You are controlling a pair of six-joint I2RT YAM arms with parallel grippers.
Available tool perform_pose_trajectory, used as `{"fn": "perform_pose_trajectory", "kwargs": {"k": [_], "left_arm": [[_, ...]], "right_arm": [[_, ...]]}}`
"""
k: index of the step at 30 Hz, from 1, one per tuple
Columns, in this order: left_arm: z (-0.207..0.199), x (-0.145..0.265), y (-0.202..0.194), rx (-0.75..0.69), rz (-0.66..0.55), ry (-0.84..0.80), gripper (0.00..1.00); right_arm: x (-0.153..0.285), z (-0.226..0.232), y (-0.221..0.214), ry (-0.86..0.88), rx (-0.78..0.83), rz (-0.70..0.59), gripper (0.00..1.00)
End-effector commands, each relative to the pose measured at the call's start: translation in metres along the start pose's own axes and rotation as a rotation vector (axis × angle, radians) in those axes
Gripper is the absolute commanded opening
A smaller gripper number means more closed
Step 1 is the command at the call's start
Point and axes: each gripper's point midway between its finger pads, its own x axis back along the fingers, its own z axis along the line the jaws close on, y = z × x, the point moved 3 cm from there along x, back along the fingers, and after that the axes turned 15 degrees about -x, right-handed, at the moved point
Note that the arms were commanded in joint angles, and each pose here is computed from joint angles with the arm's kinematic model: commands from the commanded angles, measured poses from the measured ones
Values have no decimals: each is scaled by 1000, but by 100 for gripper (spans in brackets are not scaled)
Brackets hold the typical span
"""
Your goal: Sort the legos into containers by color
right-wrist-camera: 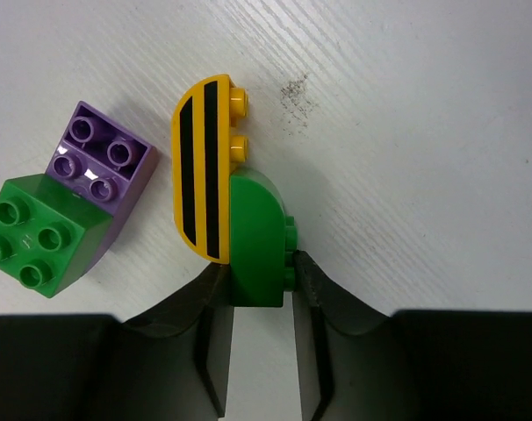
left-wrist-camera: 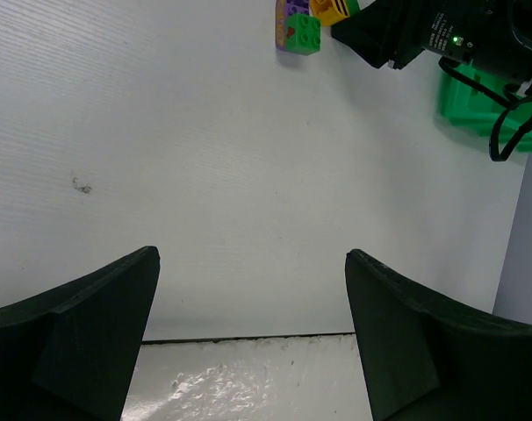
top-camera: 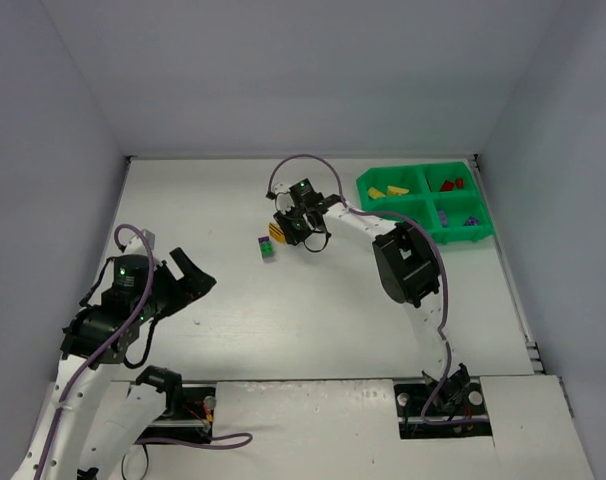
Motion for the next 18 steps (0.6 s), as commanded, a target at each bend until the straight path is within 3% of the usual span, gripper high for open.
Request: {"fn": "perform_pose_trajectory", "kwargs": {"k": [1,3,7,18], "left_arm": [[-11,6,21,13,-58,-26,80],[-14,4,23,18,-59,-37,80],[-23,-3,29,27,-68,-80,80],[-75,-47,78,138,-133,-303,79]], "right_arm": [[10,6,20,7,28,-56,14],[15,7,23,8,28,-65,0],[35,11,35,-1,18,-121,0],[141,48,67,44,-70,-387,0]]}}
